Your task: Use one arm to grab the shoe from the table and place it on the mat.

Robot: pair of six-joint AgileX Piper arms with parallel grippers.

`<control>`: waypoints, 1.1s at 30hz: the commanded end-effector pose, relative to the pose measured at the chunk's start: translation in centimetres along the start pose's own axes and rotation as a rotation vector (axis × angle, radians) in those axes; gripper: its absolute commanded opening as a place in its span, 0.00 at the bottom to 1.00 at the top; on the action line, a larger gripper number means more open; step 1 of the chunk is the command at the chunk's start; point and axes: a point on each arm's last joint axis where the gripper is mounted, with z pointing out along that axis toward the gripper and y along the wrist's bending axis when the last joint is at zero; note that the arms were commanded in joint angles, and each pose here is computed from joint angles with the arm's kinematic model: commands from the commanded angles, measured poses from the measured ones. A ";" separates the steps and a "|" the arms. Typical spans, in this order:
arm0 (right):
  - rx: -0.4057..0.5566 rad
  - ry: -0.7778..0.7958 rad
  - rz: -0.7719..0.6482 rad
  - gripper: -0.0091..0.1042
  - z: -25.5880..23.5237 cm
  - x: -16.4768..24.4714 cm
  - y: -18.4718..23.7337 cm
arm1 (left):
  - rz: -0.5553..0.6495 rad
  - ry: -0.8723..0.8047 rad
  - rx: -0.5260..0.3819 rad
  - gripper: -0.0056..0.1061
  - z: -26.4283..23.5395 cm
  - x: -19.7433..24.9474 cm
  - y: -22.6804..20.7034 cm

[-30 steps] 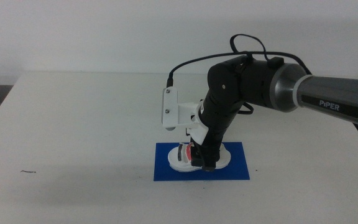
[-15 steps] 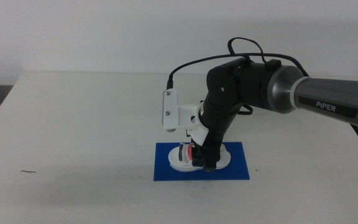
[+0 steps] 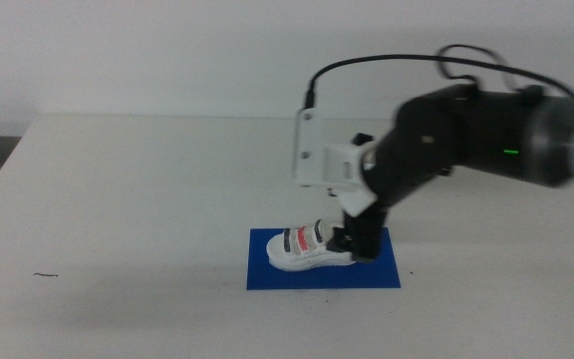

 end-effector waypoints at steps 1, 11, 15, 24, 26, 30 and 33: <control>0.077 -0.051 0.051 0.85 -3.5 1.2 0.3 | -0.005 -0.008 0.002 0.89 0.0 -0.1 0.0; 0.722 -0.420 0.965 0.83 -20.2 14.6 9.5 | -0.005 -0.008 0.002 0.89 0.0 -0.1 0.0; 0.953 -0.457 0.929 0.83 -20.7 18.3 16.4 | -0.005 -0.008 0.002 0.89 0.0 -0.1 0.0; 1.105 -0.692 0.982 0.83 -18.4 20.1 23.1 | -0.005 -0.008 0.002 0.89 0.0 -0.1 0.0; 1.069 -0.796 1.097 0.83 -18.6 20.0 23.3 | -0.005 -0.008 0.002 0.89 0.0 -0.1 0.0; 1.045 -0.817 1.164 0.83 -18.0 20.2 23.5 | -0.005 -0.008 0.002 0.89 0.0 -0.1 0.0; 1.024 -0.786 1.183 0.83 -16.8 20.7 23.7 | -0.005 -0.008 0.002 0.89 0.0 -0.1 0.0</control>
